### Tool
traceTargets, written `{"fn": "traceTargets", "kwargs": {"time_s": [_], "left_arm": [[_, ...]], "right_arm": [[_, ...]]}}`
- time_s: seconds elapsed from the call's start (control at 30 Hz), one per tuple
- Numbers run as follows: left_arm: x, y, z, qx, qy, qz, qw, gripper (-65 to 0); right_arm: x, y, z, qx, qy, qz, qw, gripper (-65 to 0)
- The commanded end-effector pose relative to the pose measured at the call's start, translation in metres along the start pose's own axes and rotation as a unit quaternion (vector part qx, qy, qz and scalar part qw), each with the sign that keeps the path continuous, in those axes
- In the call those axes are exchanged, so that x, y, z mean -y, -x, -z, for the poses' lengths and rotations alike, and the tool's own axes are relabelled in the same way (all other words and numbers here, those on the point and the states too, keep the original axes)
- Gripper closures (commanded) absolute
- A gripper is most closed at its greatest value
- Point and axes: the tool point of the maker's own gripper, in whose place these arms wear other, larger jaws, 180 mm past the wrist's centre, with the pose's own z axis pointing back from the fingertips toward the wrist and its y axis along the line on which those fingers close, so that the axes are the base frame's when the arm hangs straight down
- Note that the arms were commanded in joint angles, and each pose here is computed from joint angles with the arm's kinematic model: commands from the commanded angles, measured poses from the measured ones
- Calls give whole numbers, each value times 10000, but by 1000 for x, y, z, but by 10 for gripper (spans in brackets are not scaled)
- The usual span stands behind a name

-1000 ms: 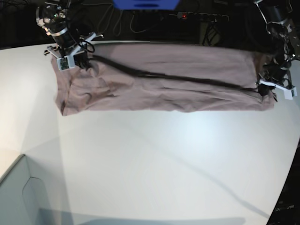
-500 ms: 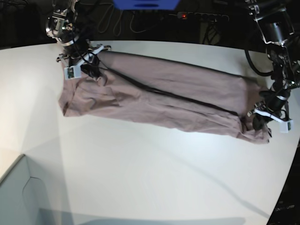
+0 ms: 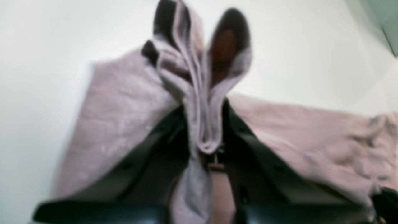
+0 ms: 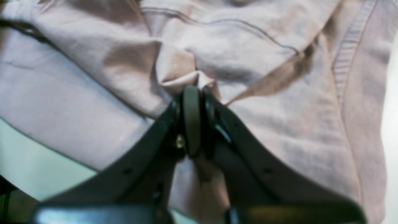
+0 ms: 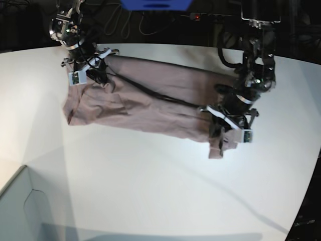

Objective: Layout the t-shirt on the table in an organized manner, then fold the t-shirt properly
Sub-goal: 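Carry the strip end with the left gripper over toward the right gripper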

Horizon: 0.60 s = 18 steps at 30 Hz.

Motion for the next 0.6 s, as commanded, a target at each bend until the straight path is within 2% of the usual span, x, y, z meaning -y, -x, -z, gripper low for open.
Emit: {"fn": "traceTargets", "kwargs": {"time_s": [0.0, 0.33, 0.57], "left_arm": [[13, -16, 4, 261, 128, 50, 9996, -1], [95, 10, 22, -46, 672, 443, 9967, -1], [107, 42, 35, -469, 744, 457, 9951, -1]], "right_arm": [[-3, 16, -2, -400, -60, -134, 9991, 0], [-3, 16, -2, -400, -60, -134, 9991, 0], [-3, 15, -2, -394, -58, -139, 9991, 0]]}}
